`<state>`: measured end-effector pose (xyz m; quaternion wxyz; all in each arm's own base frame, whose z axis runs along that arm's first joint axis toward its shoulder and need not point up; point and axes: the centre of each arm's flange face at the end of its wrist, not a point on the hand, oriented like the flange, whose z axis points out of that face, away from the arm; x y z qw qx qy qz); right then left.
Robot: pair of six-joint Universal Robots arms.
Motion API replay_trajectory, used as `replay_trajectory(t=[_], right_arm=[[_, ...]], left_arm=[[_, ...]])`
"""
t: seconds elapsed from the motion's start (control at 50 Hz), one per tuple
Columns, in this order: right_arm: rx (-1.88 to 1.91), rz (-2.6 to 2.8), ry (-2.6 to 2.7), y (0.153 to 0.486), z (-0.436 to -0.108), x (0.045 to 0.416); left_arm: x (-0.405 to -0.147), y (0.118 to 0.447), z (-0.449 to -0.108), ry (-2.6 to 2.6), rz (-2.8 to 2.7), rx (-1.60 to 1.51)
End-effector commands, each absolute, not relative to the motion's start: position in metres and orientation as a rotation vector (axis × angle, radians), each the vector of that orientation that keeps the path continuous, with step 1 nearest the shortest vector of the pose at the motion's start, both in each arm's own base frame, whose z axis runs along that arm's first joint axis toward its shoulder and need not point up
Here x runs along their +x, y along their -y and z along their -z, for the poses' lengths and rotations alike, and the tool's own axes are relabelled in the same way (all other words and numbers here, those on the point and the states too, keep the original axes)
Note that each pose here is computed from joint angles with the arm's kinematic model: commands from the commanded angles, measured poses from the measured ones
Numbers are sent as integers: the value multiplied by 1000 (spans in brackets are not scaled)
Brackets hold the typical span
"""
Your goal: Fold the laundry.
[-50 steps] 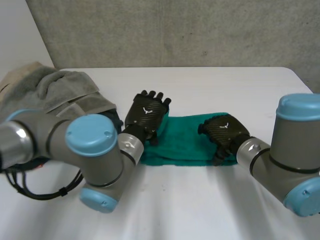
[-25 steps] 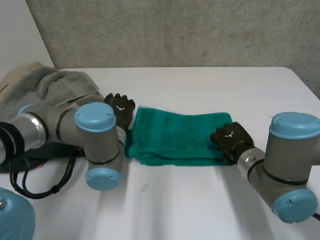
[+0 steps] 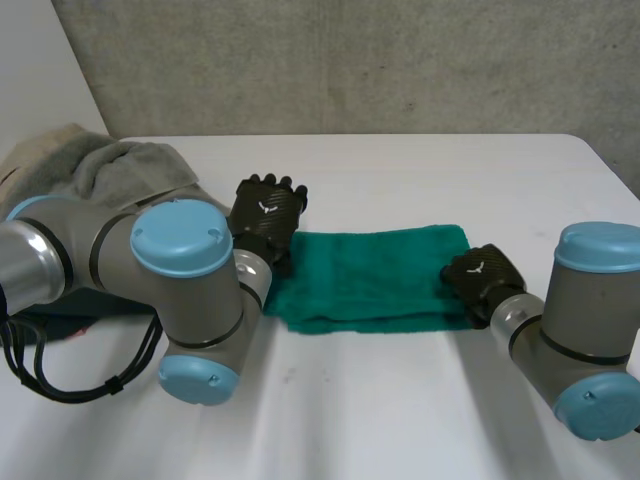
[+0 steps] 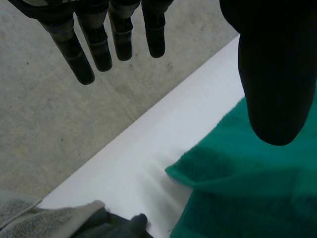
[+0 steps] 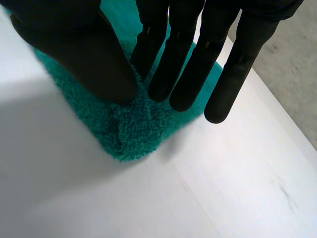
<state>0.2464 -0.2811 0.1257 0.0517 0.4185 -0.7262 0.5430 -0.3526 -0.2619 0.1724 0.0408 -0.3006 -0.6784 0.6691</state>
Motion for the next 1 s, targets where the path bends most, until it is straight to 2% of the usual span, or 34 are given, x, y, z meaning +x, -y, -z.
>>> replay_trajectory(t=[0.02, 0.1, 0.16, 0.24, 0.32, 0.34, 0.4, 0.5, 0.58, 0.64, 0.68, 0.7, 0.76, 0.84, 0.9, 1.0], right_arm=[[1240, -1557, 2126, 289, -126, 229], [1252, -1524, 2016, 295, -132, 226], [1248, -1580, 1906, 302, -148, 228], [1299, -1726, 1718, 301, -171, 255], [1547, -1954, 1515, 257, -176, 315], [1662, -2025, 1444, 236, -173, 333], [1901, -2057, 1342, 196, -155, 352], [2108, -1988, 1229, 170, -127, 353], [2049, -2048, 1219, 177, -136, 355], [1834, -2206, 1308, 194, -184, 345], [1712, -2279, 1416, 204, -202, 335], [1592, -2357, 1570, 213, -215, 327], [1441, -2415, 1829, 223, -223, 317], [1140, -2343, 2309, 247, -242, 288], [1001, -2208, 2515, 263, -238, 270], [919, -1902, 2774, 290, -205, 260]], left_arm=[[-347, 256, -175, 2092, -2041, -930], [-340, 250, -188, 2077, -2059, -912], [-333, 246, -198, 2070, -2076, -895], [-323, 241, -210, 2064, -2100, -870], [-313, 238, -217, 2070, -2115, -852], [-309, 238, -218, 2078, -2119, -842], [-302, 237, -218, 2099, -2119, -834], [-297, 234, -217, 2112, -2112, -835], [-298, 235, -219, 2100, -2122, -830], [-301, 239, -225, 2073, -2149, -813], [-305, 239, -231, 2043, -2164, -806], [-308, 241, -235, 2026, -2175, -798], [-315, 242, -241, 1989, -2181, -772], [-344, 238, -239, 1916, -2108, -722], [-362, 235, -234, 1883, -2060, -715], [-396, 227, -203, 1886, -1918, -800]])
